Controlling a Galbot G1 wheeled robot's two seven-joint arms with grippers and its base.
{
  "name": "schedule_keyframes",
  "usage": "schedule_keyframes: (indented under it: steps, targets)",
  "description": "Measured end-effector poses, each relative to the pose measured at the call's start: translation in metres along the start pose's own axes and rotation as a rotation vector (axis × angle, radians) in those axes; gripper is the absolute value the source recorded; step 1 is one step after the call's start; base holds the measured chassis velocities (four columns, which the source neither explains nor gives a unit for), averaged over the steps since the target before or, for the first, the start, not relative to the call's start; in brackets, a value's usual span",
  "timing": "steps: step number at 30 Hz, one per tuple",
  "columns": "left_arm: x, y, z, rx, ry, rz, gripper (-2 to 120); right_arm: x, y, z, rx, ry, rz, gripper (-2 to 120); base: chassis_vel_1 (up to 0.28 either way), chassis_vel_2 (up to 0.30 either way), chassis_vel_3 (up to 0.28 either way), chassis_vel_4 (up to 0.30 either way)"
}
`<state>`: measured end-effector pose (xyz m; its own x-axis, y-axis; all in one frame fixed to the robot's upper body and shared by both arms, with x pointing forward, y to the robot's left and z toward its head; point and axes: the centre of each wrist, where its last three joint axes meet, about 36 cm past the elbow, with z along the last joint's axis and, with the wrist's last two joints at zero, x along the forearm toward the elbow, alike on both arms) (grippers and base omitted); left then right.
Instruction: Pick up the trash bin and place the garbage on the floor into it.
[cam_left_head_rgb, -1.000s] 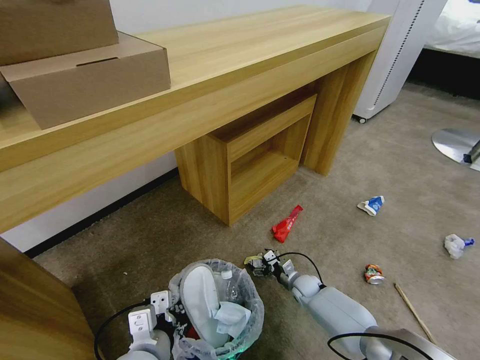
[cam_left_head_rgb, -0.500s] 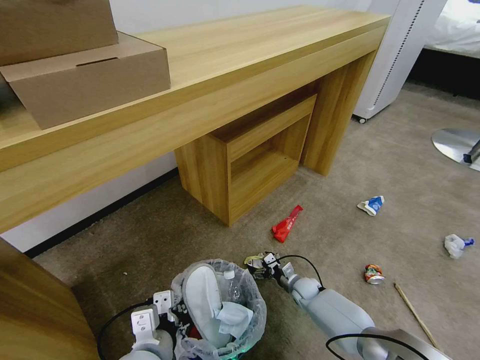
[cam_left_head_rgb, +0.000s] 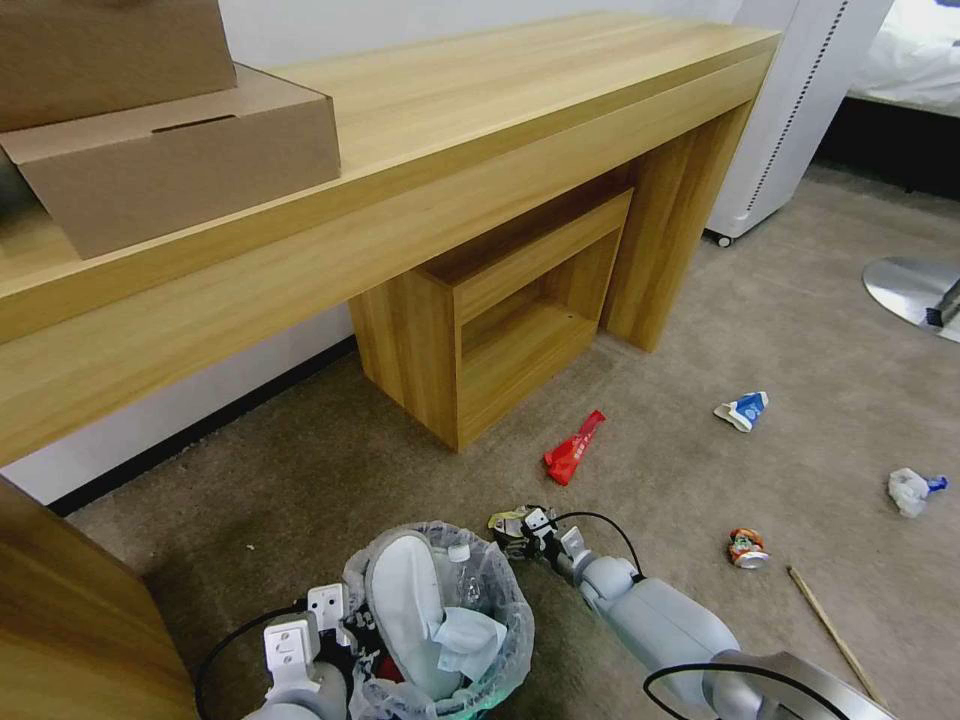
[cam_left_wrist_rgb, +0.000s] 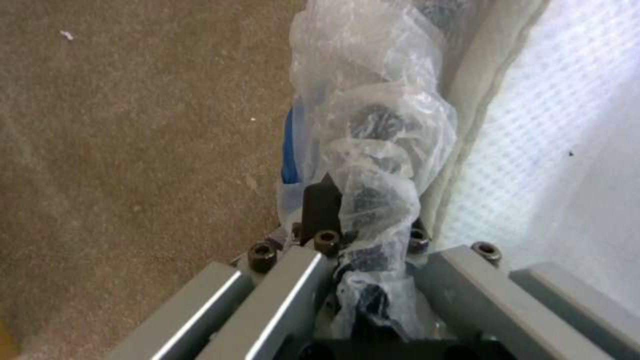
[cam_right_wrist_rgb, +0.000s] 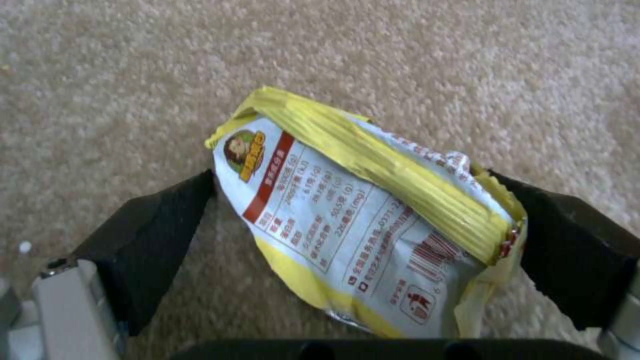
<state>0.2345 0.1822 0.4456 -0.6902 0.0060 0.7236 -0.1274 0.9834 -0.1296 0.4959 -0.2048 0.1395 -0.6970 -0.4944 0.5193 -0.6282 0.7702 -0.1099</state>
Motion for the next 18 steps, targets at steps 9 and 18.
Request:
schedule_keyframes:
  steps: [9, 18]
  targets:
    - [0.0003, -0.0009, 0.0015, -0.004, 0.004, 0.004, 0, -0.0043, -0.0006, -0.0018, 0.003, 0.001, 0.001, 100, 0.000, 0.000, 0.000, 0.000]
    - [0.0005, -0.0023, 0.0022, -0.008, 0.005, 0.011, 0, -0.0053, 0.0013, 0.0020, 0.008, 0.003, 0.003, 100, 0.000, 0.000, 0.000, 0.000]
